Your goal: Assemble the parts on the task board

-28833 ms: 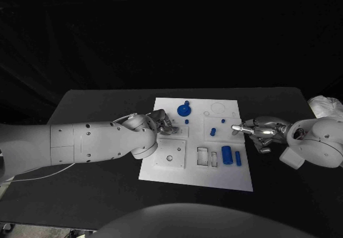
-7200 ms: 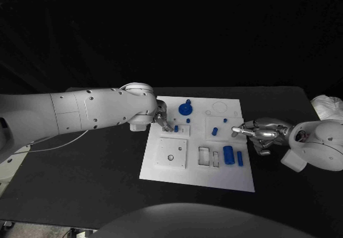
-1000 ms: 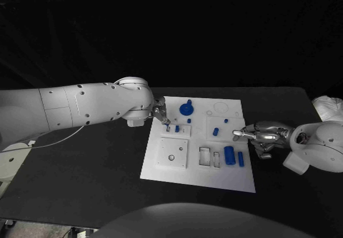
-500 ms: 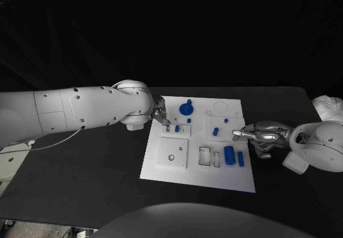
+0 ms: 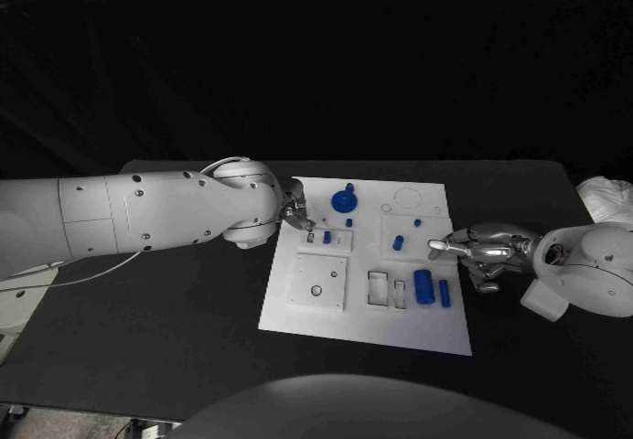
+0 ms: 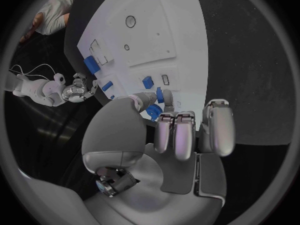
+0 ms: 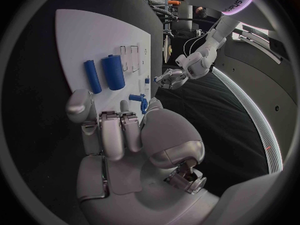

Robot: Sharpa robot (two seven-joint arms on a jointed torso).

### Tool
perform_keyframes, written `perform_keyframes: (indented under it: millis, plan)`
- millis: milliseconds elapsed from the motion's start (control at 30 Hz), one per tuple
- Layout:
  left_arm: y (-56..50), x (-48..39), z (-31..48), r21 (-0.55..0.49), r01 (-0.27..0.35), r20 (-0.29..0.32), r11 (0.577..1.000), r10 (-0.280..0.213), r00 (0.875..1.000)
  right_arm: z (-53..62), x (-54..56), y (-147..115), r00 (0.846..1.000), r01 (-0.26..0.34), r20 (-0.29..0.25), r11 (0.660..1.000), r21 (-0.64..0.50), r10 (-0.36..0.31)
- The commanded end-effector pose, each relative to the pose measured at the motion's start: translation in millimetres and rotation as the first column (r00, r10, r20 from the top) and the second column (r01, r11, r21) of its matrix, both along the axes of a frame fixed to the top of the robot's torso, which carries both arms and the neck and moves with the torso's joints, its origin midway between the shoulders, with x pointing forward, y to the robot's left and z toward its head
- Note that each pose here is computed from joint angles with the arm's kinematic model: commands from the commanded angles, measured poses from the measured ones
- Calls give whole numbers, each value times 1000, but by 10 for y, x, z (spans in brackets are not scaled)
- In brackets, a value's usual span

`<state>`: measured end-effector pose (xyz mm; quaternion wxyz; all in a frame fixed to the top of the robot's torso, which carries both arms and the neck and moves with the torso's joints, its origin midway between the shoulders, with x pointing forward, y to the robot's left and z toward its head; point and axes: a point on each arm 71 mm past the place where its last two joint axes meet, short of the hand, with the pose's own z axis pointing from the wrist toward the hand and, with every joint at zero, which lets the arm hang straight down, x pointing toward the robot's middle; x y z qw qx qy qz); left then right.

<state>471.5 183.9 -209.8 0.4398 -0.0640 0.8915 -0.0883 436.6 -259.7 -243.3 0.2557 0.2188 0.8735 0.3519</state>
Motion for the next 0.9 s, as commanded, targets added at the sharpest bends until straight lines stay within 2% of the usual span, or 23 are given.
perform_keyframes:
  millis: [33,300,533,900]
  plan:
    - [14,6,18,14,-30,36,999,30,999,-3,-6,10,1000,-9,0,1000,4,9]
    - [18,17,-13,25,-28,21,999,27,999,-3,-4,15,1000,-10,0,1000,5,10]
    - [27,16,-62,47,-17,-21,999,18,1000,3,3,16,1000,-5,14,1000,16,5]
    - [-1,10,-106,49,-3,-57,999,6,998,74,36,6,994,21,100,996,91,-30]
